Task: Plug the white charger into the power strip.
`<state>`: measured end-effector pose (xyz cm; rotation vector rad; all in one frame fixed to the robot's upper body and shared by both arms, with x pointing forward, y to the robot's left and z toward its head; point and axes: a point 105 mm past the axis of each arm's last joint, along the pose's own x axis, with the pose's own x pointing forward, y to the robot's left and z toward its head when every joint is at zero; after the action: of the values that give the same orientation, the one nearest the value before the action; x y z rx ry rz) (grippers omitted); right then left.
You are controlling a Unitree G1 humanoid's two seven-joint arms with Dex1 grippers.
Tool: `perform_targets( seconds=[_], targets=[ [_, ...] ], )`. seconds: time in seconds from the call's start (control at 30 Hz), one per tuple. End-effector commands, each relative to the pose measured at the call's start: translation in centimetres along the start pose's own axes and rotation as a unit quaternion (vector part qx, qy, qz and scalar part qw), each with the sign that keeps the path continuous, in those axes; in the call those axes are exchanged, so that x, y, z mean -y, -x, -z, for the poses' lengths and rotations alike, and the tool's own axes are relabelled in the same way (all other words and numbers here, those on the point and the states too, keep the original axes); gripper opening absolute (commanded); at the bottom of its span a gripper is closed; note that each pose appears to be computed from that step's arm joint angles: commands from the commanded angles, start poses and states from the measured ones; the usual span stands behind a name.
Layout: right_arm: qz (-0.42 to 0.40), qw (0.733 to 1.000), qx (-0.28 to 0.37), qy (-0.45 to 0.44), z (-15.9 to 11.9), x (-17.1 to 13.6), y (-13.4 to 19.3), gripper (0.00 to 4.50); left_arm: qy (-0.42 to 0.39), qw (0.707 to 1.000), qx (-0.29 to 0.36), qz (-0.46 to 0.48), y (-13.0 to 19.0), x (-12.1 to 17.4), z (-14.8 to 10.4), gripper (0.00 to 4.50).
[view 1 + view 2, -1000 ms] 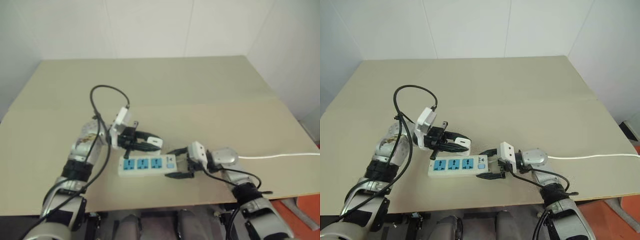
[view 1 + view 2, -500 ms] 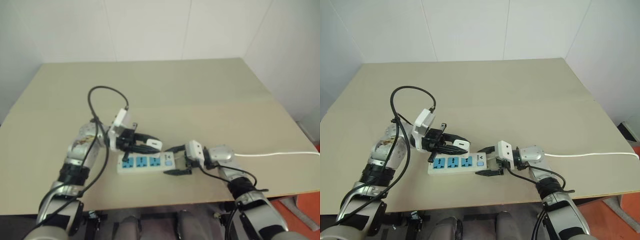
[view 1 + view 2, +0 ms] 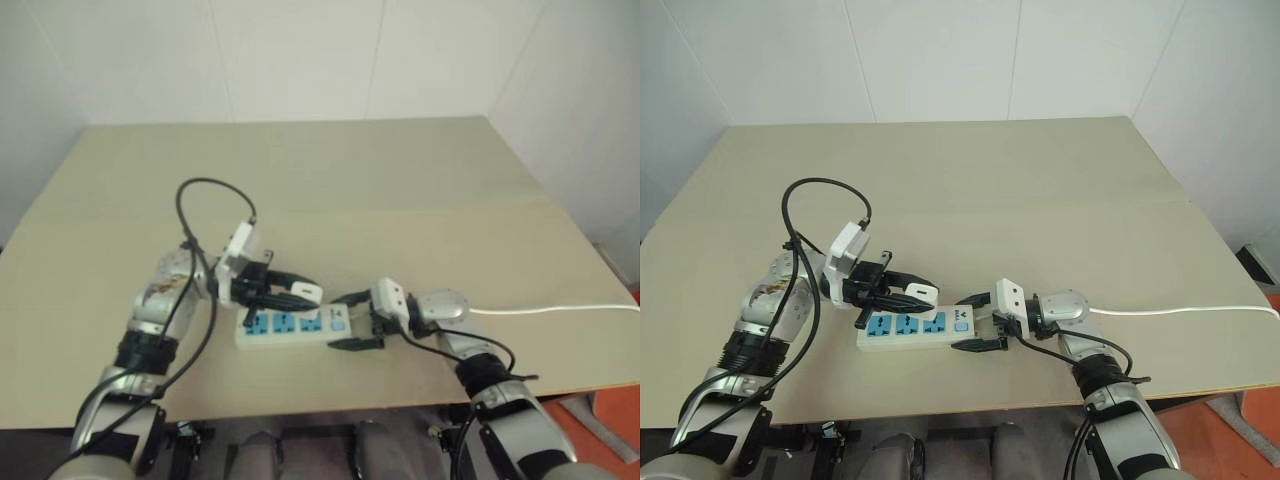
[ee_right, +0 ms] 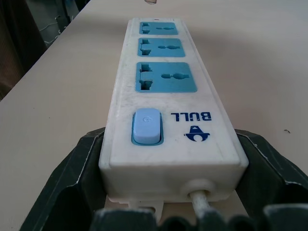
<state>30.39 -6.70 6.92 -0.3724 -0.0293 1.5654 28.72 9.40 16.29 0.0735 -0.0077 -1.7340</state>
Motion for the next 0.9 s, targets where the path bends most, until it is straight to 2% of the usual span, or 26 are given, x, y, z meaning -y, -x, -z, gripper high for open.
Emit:
perform_targets(
  seconds=[0.03, 0.53, 0.9],
  targets=[
    [0.005, 0.999, -0.027, -0.035, 1.9, -0.9, 0.0, 3.41, -0.022, 1.0, 0.014, -0.002, -0.2, 0.2, -0.7, 1.03],
    [0.017, 0.998, -0.029, -0.043, 2.2, -1.0, 0.3, 3.41, -0.037, 0.999, 0.003, -0.037, -0.6, 0.2, 2.8, 1.03],
    [0.011, 0.998, -0.034, -0.049, 2.2, -1.1, 0.4, 3.41, -0.043, 0.998, 0.004, -0.052, -0.8, 0.1, 3.5, 1.03]
  ],
)
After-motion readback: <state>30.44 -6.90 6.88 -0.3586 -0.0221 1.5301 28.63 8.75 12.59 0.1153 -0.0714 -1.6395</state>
